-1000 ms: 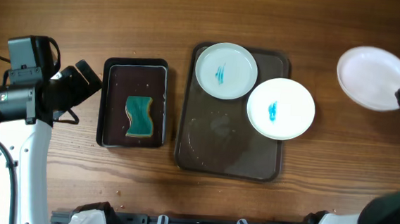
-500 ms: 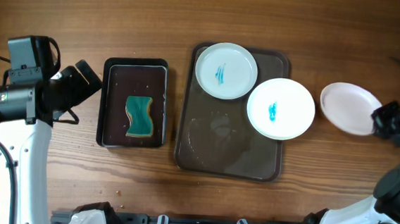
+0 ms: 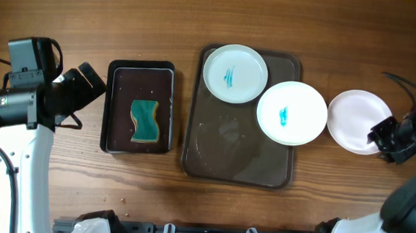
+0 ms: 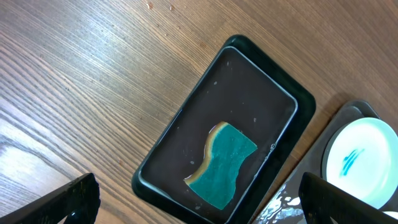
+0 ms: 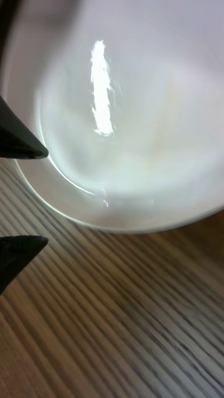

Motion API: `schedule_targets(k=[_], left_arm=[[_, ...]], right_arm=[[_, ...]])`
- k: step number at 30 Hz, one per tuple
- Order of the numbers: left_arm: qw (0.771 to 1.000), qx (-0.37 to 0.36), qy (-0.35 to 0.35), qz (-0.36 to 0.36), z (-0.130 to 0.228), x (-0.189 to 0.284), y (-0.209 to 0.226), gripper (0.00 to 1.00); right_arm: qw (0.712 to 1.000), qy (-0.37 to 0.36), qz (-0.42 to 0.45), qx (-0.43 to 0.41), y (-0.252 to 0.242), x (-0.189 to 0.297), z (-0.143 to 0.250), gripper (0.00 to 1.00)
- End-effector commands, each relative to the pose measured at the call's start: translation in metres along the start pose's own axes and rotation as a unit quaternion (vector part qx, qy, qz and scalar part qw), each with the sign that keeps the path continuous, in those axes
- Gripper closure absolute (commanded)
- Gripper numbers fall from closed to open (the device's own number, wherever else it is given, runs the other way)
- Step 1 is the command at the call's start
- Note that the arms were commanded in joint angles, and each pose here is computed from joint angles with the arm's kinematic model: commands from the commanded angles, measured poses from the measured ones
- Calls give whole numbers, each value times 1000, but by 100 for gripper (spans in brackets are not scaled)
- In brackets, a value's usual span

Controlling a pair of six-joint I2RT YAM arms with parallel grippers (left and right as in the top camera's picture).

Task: Clean dirty plates on tray and stack at the side
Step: 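Carry plate to the right side of table and set it down, then grasp the right stained plate rim with right gripper and slide it down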

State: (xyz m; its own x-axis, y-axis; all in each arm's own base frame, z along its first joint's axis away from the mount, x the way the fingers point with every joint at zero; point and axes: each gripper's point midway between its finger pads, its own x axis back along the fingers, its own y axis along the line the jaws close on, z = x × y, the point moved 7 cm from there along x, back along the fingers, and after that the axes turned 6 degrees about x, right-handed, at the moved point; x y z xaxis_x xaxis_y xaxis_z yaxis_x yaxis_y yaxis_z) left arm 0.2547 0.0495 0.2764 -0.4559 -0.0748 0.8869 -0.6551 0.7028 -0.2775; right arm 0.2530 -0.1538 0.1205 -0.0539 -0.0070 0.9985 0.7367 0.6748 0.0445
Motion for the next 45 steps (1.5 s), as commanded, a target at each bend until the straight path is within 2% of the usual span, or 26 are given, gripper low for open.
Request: schedule_targets(k=[1, 4, 7, 12, 17, 22, 26, 27, 35, 39, 45], left_arm=[[1000, 9, -7, 4, -3, 4, 0, 0], [1000, 9, -7, 4, -3, 4, 0, 0], [1000, 9, -6, 4, -3, 4, 0, 0], [1000, 9, -7, 4, -3, 4, 0, 0], [1000, 9, -6, 4, -3, 4, 0, 0], [1000, 9, -6, 4, -3, 4, 0, 0], [1000, 9, -6, 4, -3, 4, 0, 0], [1000, 9, -7, 4, -3, 4, 0, 0], [1000, 9, -6, 3, -3, 4, 0, 0], [1000, 9, -6, 4, -3, 4, 0, 0], [1000, 9, -7, 4, -3, 4, 0, 0]], right_arm=[[984, -90, -125, 94, 34, 60, 11, 56], [957, -123, -186, 183, 63, 87, 29, 55], [948, -113, -172, 244, 87, 84, 49, 55], [945, -82, -155, 277, 110, 46, 66, 51], [952, -108, -113, 263, 111, 6, 52, 52], [952, -79, -110, 276, 116, -20, 49, 60], [955, -40, -104, 274, 115, -41, 53, 93], [955, -38, -103, 274, 115, -40, 53, 96], [952, -61, -115, 276, 106, 11, 67, 96], [943, -60, -149, 291, 105, 37, 89, 96], [936, -15, -150, 317, 123, 20, 135, 96]])
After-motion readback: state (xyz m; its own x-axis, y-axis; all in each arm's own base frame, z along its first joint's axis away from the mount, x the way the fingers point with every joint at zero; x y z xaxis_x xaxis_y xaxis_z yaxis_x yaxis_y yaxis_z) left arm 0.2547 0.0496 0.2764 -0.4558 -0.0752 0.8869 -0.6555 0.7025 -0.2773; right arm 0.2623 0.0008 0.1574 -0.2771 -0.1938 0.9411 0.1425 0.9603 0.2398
